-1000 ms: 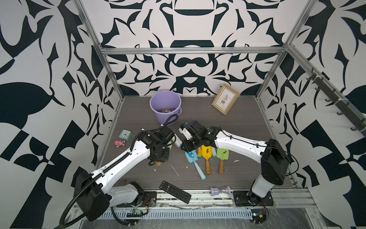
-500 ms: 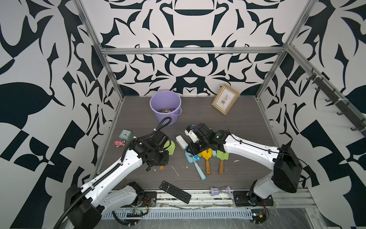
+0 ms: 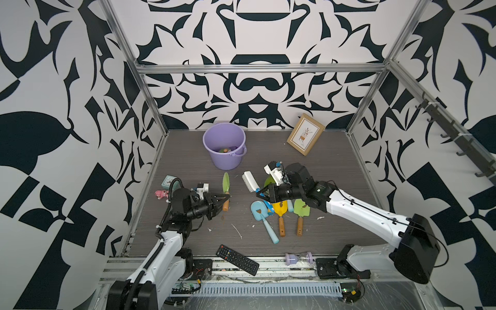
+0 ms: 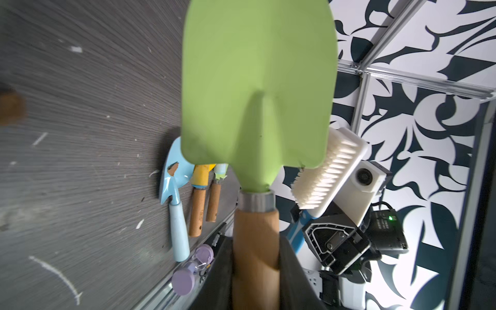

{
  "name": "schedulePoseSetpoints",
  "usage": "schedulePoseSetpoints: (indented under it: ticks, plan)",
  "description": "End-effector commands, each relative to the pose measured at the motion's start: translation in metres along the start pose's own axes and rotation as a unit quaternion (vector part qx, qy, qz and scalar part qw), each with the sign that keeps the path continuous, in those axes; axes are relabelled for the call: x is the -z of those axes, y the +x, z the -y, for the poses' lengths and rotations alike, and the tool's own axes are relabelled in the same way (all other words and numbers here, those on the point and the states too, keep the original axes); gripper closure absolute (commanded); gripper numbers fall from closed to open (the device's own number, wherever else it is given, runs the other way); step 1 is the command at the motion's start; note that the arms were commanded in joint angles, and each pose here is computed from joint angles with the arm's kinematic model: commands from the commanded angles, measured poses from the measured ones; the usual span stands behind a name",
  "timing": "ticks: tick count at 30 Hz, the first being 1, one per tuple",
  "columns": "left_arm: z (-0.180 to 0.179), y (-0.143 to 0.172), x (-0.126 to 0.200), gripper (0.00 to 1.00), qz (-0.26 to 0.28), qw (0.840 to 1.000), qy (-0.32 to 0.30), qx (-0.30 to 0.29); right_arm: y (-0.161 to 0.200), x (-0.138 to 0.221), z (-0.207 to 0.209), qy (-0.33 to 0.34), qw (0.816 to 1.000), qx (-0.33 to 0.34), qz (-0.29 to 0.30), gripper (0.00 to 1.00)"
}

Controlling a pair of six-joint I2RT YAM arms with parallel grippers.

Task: Brush the soil off the hand trowel and place it into the bucket
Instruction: Brush off the soil from the hand trowel.

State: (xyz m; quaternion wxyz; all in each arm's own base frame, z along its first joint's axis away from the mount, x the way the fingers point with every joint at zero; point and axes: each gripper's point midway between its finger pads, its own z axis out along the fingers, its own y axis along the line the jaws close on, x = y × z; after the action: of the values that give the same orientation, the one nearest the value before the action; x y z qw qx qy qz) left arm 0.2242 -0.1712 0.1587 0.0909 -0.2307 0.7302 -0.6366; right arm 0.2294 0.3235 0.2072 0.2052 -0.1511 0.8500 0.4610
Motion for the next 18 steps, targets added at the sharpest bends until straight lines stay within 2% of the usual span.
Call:
schedulePoseSetpoints:
  ticks: [1,5,10,18]
  plan:
    - [0.068,0.021,0.009,1.0,-0.053,0.988,0.122,-0.075,-0.033,0.015,-0.041,-0.102,0.993,-0.004,0.064,1.0]
    - [0.076,0.022,0.01,1.0,-0.071,0.981,0.158,-0.087,-0.044,0.02,-0.054,-0.139,0.987,-0.018,0.083,1.0]
    - [0.064,0.02,0.006,1.0,-0.083,0.983,0.144,-0.079,-0.05,0.025,-0.06,-0.147,0.985,-0.017,0.094,1.0]
    - [0.073,0.019,0.007,1.0,-0.081,0.981,0.152,-0.087,-0.051,0.01,-0.062,-0.187,0.977,-0.048,0.087,1.0]
